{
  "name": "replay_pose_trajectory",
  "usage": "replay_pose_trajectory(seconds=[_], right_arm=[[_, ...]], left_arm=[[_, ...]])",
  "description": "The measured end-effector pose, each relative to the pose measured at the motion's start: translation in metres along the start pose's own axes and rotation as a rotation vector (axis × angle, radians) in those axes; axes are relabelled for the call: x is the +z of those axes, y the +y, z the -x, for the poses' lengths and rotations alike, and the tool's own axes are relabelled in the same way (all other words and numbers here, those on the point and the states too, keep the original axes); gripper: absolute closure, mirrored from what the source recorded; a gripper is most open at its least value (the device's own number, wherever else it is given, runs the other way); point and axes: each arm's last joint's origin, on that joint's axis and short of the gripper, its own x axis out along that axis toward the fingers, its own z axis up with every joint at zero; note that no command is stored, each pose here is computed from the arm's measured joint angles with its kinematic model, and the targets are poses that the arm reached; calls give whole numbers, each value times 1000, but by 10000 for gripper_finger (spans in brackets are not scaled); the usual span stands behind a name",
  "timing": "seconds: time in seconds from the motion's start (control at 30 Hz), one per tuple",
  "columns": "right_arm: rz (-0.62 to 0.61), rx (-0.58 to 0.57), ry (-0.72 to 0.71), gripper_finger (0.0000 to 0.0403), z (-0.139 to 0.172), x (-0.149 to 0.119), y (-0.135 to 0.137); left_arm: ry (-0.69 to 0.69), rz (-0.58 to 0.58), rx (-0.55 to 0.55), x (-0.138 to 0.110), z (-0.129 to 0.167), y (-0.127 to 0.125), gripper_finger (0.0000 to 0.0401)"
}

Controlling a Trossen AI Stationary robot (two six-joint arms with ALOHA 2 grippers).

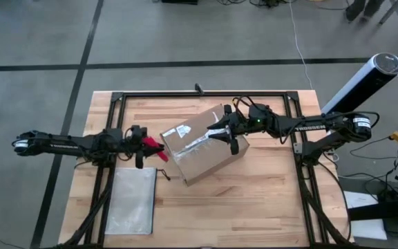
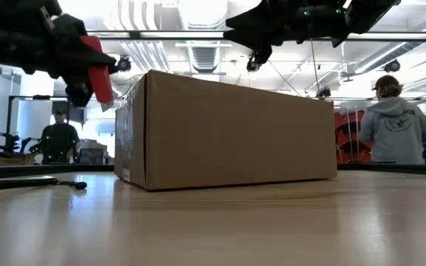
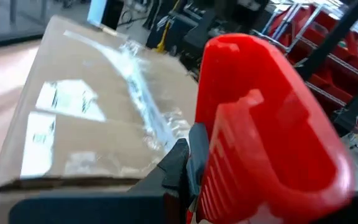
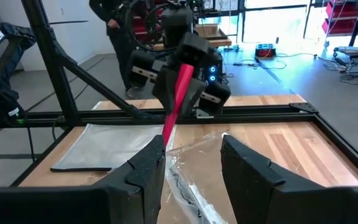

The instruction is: Unpack boxes

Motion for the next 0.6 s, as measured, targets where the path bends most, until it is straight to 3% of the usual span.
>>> replay_pose_trajectory(seconds=[0.23, 0.47, 0.6], right_arm=[[-20, -5, 60, 304, -14, -20, -5], [-35, -4, 102, 378, -35, -39, -12], [-44, 20, 116, 388, -44, -42, -15]], left_arm=[[-111, -142, -51, 10, 1, -6, 365], [-202, -147, -10, 17, -1, -7, 368], [-202, -142, -8, 16, -5, -7, 368]])
